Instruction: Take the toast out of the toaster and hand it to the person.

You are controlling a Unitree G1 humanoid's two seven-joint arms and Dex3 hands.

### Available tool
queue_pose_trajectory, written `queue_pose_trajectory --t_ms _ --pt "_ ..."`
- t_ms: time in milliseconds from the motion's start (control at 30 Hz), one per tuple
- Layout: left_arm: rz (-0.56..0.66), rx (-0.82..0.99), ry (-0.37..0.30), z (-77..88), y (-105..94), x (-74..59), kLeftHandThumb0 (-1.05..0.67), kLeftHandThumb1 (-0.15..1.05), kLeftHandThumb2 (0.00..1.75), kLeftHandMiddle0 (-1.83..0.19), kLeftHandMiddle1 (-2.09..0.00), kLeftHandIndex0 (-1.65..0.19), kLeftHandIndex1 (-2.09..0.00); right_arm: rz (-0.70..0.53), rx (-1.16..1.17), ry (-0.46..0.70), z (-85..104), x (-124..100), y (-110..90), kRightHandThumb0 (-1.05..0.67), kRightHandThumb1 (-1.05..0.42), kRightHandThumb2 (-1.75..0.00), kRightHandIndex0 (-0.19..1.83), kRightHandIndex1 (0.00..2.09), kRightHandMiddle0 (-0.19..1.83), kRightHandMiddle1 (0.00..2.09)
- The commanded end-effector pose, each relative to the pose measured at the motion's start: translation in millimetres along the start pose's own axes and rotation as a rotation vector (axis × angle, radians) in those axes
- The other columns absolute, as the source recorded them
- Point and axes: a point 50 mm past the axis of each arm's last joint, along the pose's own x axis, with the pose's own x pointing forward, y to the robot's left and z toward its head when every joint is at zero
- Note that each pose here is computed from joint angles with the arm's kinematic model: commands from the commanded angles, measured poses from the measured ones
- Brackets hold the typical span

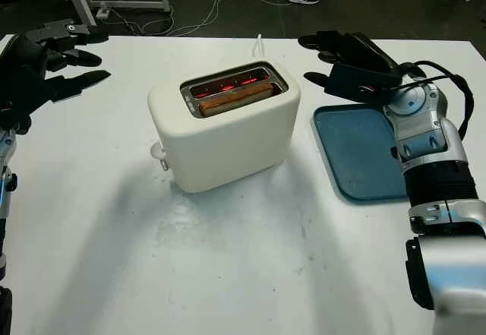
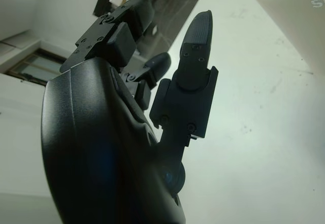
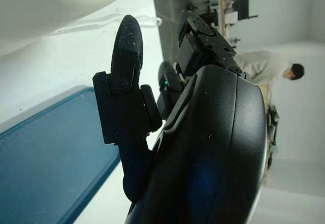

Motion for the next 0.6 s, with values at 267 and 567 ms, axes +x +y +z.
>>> queue_pose_trajectory --t_ms 267,567 --pt "0.005 0.003 -0.005 0.2 0.3 -0.1 -0.43 0.92 0.10 -0.39 -0.80 -0.54 -0.29 0.004 0.003 0.010 -1.6 1.0 0.2 -0.46 -0.92 -0.43 0.39 0.00 0.36 0.00" --pt "0.008 0.009 -0.002 0.7 0.9 -0.3 -0.43 0.92 0.10 -0.40 -0.80 -0.55 -0.29 0.002 -0.011 0.011 -0.9 1.0 -0.3 -0.46 -0.92 -0.44 0.39 0.00 0.36 0.00"
